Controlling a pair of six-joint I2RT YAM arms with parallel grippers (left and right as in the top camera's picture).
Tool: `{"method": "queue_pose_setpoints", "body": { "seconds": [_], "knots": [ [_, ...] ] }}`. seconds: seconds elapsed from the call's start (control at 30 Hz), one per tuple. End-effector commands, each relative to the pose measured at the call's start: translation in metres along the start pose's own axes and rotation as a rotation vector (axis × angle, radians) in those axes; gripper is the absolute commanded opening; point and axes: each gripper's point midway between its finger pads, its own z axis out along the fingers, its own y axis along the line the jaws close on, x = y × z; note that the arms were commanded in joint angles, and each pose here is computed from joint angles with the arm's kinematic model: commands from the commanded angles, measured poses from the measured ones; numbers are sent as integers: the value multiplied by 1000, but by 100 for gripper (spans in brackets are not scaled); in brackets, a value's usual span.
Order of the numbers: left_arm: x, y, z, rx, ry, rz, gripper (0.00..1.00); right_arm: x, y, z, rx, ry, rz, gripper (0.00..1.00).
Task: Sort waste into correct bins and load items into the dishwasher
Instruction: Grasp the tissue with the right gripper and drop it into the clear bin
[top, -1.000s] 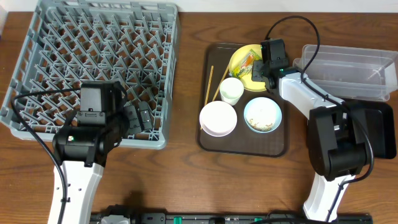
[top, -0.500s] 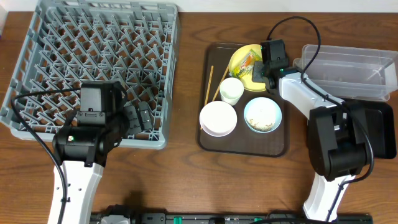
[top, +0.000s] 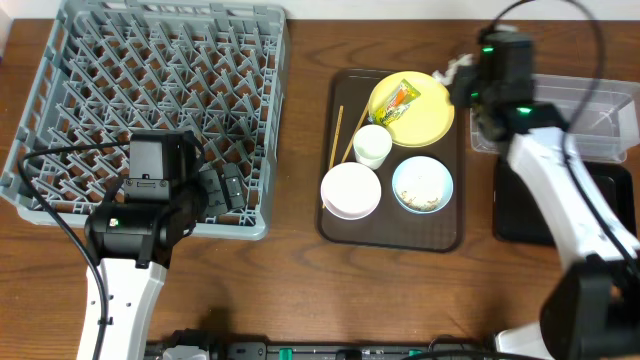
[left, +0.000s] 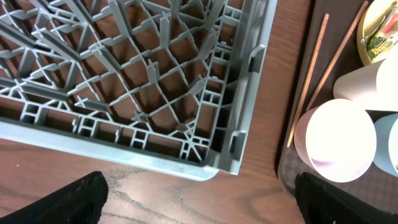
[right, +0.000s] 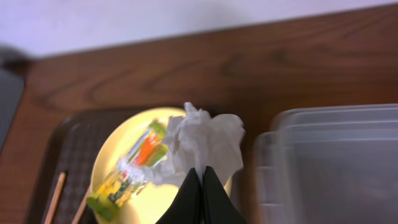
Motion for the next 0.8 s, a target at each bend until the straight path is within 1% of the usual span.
{"method": "queue_pose_setpoints", "body": {
  "seconds": [0.0, 0.2, 0.37, 0.4, 0.43, 0.53, 0.6, 0.63, 0.77],
  "knots": [
    [-6, 1, -5, -10, -22, -1, 99, -18, -37, -19, 60, -32, 31, 1],
    [-6, 1, -5, -10, -22, -1, 99, -5, -102, -24, 176, 37, 114, 1],
    [-6, 1, -5, -9, -22, -1, 99, 8, -131, -19, 229, 86, 154, 1],
    [-6, 1, -5, -10, -22, -1, 98, 10, -134, -18, 234, 94, 157, 6],
    [-6, 1, -5, -10, -22, -1, 99, 12, -137, -17, 239, 100, 162, 20],
    [-6, 1, -5, -10, -22, -1, 99, 13, -139, -15, 237, 102, 166, 70],
    [-6, 1, -5, -10, -22, -1, 99, 10, -134, -14, 215, 93, 166, 94],
    [-6, 1, -5, -10, -22, -1, 99, 9, -131, -14, 194, 90, 167, 99],
    [-6, 1, -5, -10, -22, -1, 99, 1, -98, -12, 27, 78, 154, 99]
  ]
}}
